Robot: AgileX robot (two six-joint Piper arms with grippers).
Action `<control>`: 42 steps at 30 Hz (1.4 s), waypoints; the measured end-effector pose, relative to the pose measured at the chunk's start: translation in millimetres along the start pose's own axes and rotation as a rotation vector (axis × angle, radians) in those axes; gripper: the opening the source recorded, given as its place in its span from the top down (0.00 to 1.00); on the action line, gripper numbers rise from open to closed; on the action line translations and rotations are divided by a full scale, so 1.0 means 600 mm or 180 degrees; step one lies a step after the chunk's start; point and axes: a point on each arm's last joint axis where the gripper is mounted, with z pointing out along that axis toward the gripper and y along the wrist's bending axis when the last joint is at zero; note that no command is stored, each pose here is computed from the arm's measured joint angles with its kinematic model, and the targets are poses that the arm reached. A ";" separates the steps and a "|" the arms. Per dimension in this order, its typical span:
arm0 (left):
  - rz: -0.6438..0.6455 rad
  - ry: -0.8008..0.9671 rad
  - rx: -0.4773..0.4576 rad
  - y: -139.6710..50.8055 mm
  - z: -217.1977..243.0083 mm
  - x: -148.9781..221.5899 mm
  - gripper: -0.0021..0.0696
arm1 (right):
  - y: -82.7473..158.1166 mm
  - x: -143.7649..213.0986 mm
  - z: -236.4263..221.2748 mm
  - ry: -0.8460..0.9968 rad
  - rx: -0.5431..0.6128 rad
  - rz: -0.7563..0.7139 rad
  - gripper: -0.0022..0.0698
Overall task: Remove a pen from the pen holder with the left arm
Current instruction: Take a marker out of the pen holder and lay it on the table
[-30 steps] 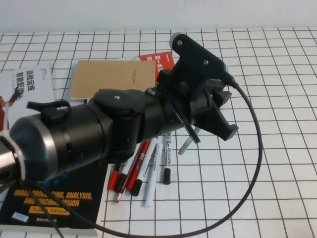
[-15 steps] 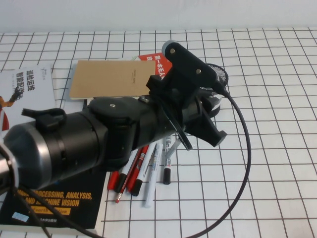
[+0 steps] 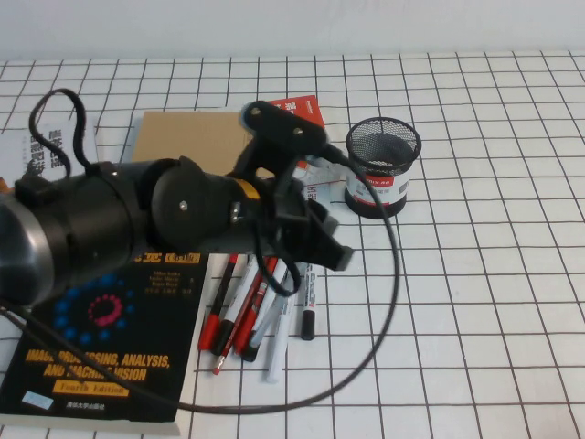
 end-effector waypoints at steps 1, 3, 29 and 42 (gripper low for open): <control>-0.0091 0.0107 -0.0076 0.011 -0.001 0.005 0.89 | 0.000 0.000 0.000 0.0000 0.0000 0.0000 0.99; -0.0297 0.0310 -0.0315 0.037 -0.005 0.016 0.89 | 0.000 0.000 0.000 0.0000 0.0000 0.0000 0.99; -0.2049 0.1185 -0.0692 0.087 0.103 0.007 0.89 | 0.000 0.000 0.000 0.0000 0.0000 0.0000 0.99; -0.2150 0.0978 -0.0896 0.111 0.128 0.015 0.89 | 0.000 0.000 0.000 0.0000 0.0000 0.0000 0.99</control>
